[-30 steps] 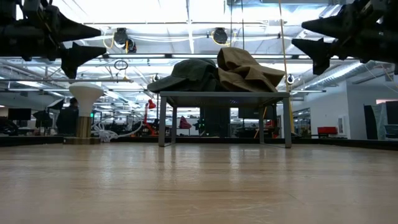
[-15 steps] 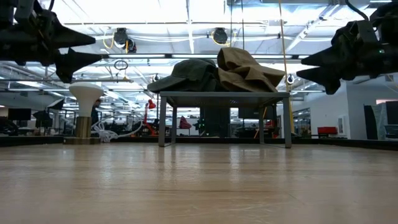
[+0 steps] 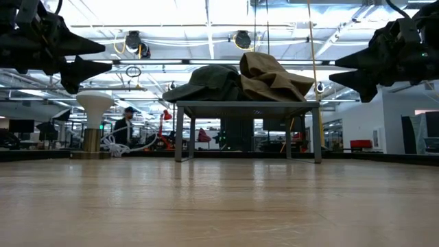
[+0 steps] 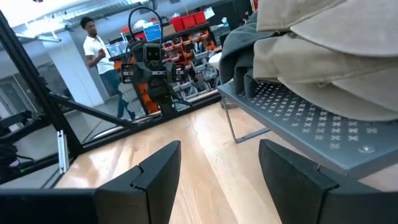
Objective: Pick & Place hat
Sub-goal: Return to Home Position
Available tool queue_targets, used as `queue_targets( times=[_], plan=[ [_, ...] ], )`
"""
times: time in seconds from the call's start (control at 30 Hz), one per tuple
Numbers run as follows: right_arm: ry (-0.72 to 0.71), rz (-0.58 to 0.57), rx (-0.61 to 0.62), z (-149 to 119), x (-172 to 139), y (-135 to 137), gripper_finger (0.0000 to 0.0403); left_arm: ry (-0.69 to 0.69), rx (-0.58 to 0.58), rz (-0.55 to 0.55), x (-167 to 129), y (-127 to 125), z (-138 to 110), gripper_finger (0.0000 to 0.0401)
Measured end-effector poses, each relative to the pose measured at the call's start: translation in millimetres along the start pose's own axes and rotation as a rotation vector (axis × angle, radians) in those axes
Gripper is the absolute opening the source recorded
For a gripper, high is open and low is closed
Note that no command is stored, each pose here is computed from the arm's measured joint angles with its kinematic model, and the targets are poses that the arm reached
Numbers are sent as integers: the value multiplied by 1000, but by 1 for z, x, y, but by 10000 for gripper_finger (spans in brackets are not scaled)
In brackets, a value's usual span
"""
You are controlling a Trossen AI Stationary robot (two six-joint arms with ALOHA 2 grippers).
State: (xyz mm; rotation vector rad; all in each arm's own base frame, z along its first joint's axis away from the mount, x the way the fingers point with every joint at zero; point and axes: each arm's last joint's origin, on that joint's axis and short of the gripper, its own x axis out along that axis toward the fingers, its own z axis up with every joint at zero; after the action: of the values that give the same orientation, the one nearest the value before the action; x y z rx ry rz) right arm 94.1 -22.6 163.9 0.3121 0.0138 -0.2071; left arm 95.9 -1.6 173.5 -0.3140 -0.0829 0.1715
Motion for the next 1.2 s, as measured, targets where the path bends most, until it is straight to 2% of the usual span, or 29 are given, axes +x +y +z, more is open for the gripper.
queue_targets(
  times=[0.17, 0.43, 0.57, 1.2],
  plan=[
    [-14, -46, 23, 1, 1, -1, 210, 1, -32, 1, 0, 0, 0, 239],
    [-158, -25, 20, 14, 0, 2, 210, -24, -20, -8, 0, -1, 2, 239],
    [-185, -16, 19, 17, -1, 3, 210, -26, -21, -9, 0, -1, 2, 239],
    [-190, -14, 19, 17, -1, 3, 210, -29, -23, -9, 0, -1, 2, 239]
  ],
)
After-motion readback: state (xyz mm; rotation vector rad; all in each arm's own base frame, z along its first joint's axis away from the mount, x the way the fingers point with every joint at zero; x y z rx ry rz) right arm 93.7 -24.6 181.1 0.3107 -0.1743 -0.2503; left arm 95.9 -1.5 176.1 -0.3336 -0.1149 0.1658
